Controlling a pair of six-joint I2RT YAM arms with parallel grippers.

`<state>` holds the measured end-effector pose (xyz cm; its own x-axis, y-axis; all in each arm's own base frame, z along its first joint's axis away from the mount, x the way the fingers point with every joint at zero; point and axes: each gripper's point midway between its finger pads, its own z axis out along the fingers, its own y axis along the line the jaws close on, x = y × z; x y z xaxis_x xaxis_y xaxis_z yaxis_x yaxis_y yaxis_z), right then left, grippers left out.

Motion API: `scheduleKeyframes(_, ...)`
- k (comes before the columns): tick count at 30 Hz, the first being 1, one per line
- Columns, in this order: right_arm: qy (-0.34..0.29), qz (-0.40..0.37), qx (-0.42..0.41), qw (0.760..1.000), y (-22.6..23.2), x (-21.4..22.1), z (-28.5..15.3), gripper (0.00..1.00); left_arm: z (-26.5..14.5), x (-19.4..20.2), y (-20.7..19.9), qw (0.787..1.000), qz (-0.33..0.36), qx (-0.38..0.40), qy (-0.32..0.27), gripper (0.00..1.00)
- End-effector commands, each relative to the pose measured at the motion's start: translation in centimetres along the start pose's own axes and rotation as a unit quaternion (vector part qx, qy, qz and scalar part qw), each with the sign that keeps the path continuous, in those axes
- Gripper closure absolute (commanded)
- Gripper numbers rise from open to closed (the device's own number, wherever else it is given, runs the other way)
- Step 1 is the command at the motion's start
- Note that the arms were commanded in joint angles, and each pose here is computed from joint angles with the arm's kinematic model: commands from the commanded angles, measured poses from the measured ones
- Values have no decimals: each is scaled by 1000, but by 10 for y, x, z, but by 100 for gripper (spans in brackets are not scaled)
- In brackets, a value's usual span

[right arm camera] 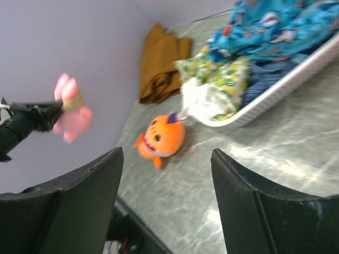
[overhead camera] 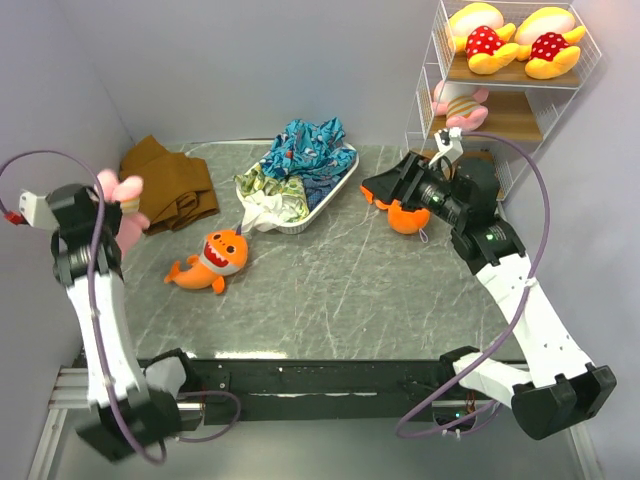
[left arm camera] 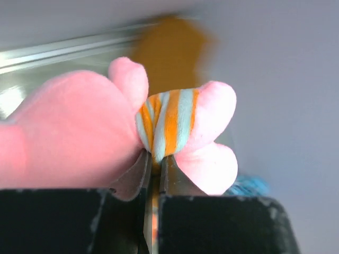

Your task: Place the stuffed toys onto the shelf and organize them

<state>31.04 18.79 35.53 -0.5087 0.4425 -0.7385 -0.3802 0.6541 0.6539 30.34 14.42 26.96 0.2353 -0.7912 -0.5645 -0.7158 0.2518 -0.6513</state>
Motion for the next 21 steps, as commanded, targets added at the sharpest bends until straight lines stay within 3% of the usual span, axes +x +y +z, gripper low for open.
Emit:
scheduleKeyframes(1, 16, -19, -104, 994, 54, -11, -10, 26, -85, 19, -89, 941, 67, 329, 50, 99)
scheduleKeyframes(2, 23, -24, -117, 993, 63, -10, -10, 26, -109, 17, -110, 909, 73, 407, 43, 99)
scheduleKeyframes(3, 34, -26, -127, 991, 67, -6, -10, 26, -121, 39, -107, 887, 86, 446, 86, 99)
scheduleKeyframes(7, 46, -47, -168, 984, 84, 5, -6, 26, -182, 68, -114, 797, 101, 581, 134, 99)
scheduleKeyframes(8, 49, -38, -170, 984, 84, 10, -3, 26, -187, 77, -110, 784, 95, 594, 152, 99)
scheduleKeyframes(10, 54, 24, -141, 988, 81, 14, 9, 28, -219, 88, -113, 732, 118, 653, 158, 99)
scheduleKeyframes(13, 63, 102, -95, 988, 88, 21, 22, 28, -236, 109, -110, 696, 143, 684, 164, 99)
scheduleKeyframes(15, 73, 117, -118, 983, 104, 30, 24, 28, -240, 120, -108, 679, 156, 698, 168, 99)
scheduleKeyframes(16, 79, 135, -132, 979, 120, 37, 22, 28, -251, 127, -107, 652, 164, 719, 177, 99)
scheduleKeyframes(17, 84, 142, -136, 977, 124, 43, 24, 28, -251, 134, -103, 644, 163, 723, 188, 99)
scheduleKeyframes(21, 72, 94, -189, 975, 158, 54, 22, 25, -256, 149, -100, 622, 172, 734, 210, 99)
